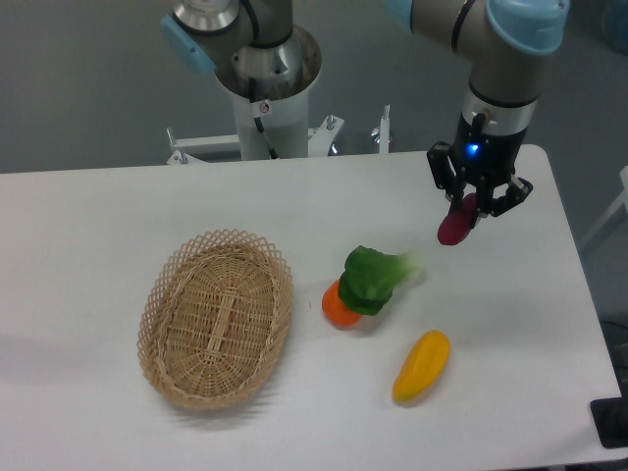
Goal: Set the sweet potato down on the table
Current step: 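Lower the gripper holding the purple sweet potato toward the table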
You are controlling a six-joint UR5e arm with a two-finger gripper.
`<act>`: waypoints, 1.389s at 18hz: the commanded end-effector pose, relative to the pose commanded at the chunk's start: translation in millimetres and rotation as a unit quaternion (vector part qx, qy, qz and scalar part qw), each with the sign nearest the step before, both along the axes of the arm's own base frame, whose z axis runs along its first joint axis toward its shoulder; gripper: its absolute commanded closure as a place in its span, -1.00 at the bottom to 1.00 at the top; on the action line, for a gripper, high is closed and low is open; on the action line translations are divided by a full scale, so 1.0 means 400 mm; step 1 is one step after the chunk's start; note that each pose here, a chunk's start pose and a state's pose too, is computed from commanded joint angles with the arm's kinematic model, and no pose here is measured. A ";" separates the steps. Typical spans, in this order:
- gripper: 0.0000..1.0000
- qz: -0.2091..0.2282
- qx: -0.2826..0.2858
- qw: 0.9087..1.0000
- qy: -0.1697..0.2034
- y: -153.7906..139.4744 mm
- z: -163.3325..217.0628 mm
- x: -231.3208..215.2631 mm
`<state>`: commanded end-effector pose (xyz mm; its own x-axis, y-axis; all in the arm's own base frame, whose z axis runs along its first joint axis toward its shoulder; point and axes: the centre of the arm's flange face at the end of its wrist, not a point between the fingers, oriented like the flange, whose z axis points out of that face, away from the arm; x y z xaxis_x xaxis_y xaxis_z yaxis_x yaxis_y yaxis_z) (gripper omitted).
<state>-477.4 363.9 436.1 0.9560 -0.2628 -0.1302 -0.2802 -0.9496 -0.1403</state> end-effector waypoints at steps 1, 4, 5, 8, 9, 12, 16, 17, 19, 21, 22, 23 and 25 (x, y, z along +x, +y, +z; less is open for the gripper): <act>0.36 0.000 0.001 1.000 0.001 0.000 -0.001 0.000; 0.36 0.001 0.003 1.000 0.007 -0.004 0.016 -0.009; 0.36 0.001 0.004 1.000 0.007 -0.005 0.015 -0.010; 0.36 0.003 0.003 1.000 0.006 -0.009 0.011 -0.012; 0.36 0.002 0.003 1.000 0.006 -0.009 0.008 -0.013; 0.36 0.002 0.001 1.000 0.002 -0.005 -0.005 -0.006; 0.36 0.001 -0.006 1.000 0.014 0.006 -0.043 0.005; 0.36 0.001 -0.004 1.000 0.021 0.004 -0.063 0.009; 0.36 0.001 0.009 0.999 0.051 0.003 -0.091 0.006; 0.36 0.001 0.016 0.998 0.069 0.006 -0.121 -0.004; 0.36 0.000 0.015 0.998 0.068 0.009 -0.144 -0.011; 0.36 0.001 0.013 0.998 0.064 0.009 -0.165 -0.022; 0.36 0.001 0.011 0.998 0.064 0.016 -0.201 -0.044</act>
<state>-494.9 370.2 355.6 0.9314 -0.2566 -0.2581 -0.2955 -0.9472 -0.1247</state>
